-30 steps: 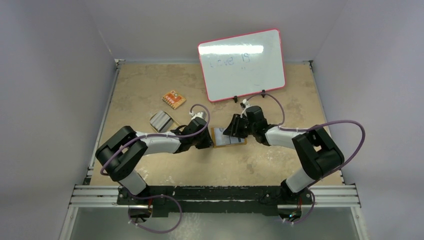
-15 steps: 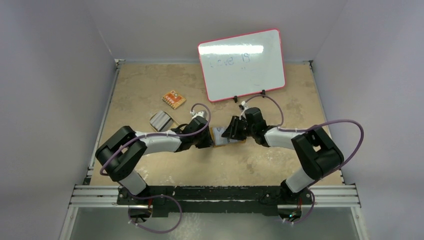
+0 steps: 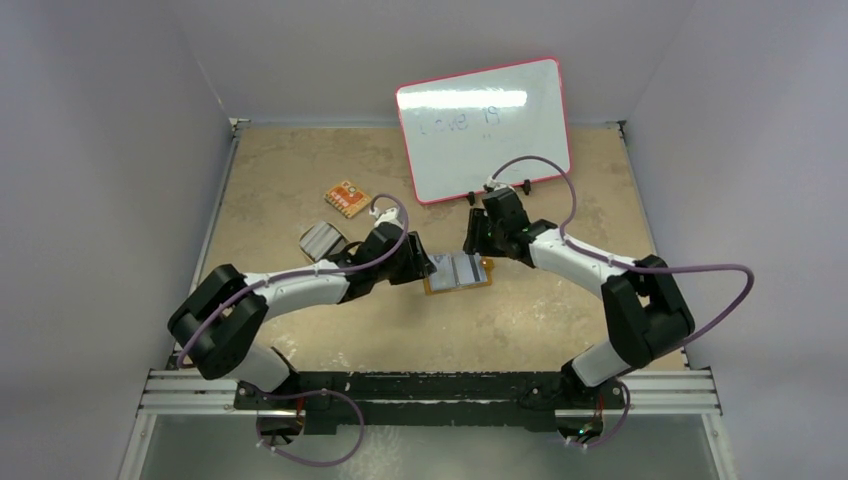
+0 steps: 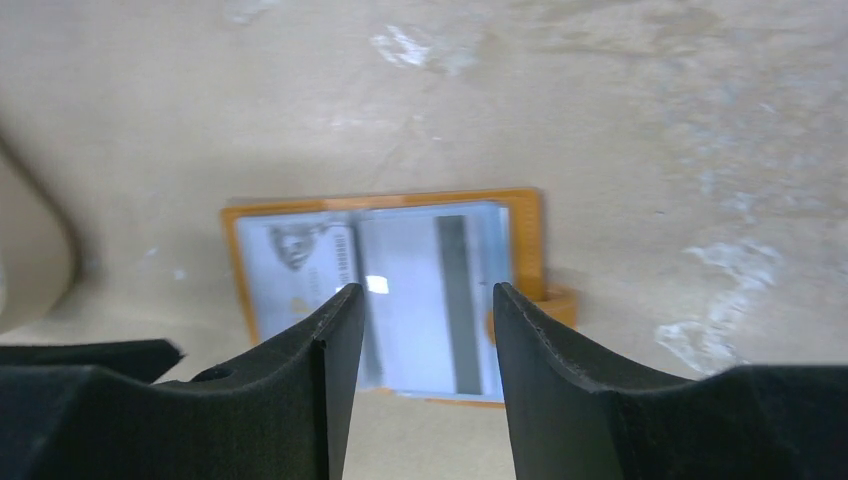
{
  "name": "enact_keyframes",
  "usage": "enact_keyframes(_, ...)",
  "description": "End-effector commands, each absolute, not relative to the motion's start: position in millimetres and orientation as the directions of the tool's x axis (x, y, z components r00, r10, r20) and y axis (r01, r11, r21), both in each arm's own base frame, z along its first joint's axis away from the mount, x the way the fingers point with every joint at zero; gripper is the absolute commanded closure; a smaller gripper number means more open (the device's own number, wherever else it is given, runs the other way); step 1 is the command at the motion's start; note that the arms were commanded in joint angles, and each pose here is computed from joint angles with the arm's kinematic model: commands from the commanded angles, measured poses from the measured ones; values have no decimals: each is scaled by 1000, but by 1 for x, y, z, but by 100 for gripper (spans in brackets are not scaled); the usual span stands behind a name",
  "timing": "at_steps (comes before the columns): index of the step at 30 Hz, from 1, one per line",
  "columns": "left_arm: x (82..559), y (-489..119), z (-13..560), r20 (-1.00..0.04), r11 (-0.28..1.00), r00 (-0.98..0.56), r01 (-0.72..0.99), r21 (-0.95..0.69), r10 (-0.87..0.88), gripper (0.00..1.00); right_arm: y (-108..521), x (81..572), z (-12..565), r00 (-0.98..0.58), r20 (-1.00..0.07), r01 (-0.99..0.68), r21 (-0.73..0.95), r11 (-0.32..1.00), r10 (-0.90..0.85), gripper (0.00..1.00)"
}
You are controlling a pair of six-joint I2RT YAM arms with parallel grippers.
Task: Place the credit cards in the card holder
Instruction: Insert the credit card into the card holder, then close the card holder at the center of the board.
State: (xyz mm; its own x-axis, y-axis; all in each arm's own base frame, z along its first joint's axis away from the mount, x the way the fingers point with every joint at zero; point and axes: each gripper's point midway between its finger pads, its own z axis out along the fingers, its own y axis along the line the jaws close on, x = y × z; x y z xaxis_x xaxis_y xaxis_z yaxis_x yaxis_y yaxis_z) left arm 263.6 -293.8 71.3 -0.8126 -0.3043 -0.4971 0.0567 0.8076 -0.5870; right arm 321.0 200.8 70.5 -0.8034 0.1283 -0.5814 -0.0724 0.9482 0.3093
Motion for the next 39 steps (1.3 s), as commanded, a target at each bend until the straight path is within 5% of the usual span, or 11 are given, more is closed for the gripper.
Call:
enact_keyframes(1,273,-299,75,-496,787,-803,57,-615,-329,50,164,321,56,-820,-568,7,111,994,69,47)
enact_keyframes(8,274,-295,61,-496,797,-806,52,-602,-323,46,157,320,44,-835,-549,12,54,998,40,39)
enact_keyframes(16,276,-300,51,-479,799,-820,45,-599,-313,44,161,318,32,-846,-532,-2,68,998,34,51)
enact_keyframes(24,275,-306,49,-451,786,-834,34,-618,-319,43,176,306,28,-854,-515,-22,180,984,75,84)
enact_keyframes(39,277,-341,103,-380,606,-836,74,-792,-395,43,189,288,12,-869,-472,-2,300,954,147,93)
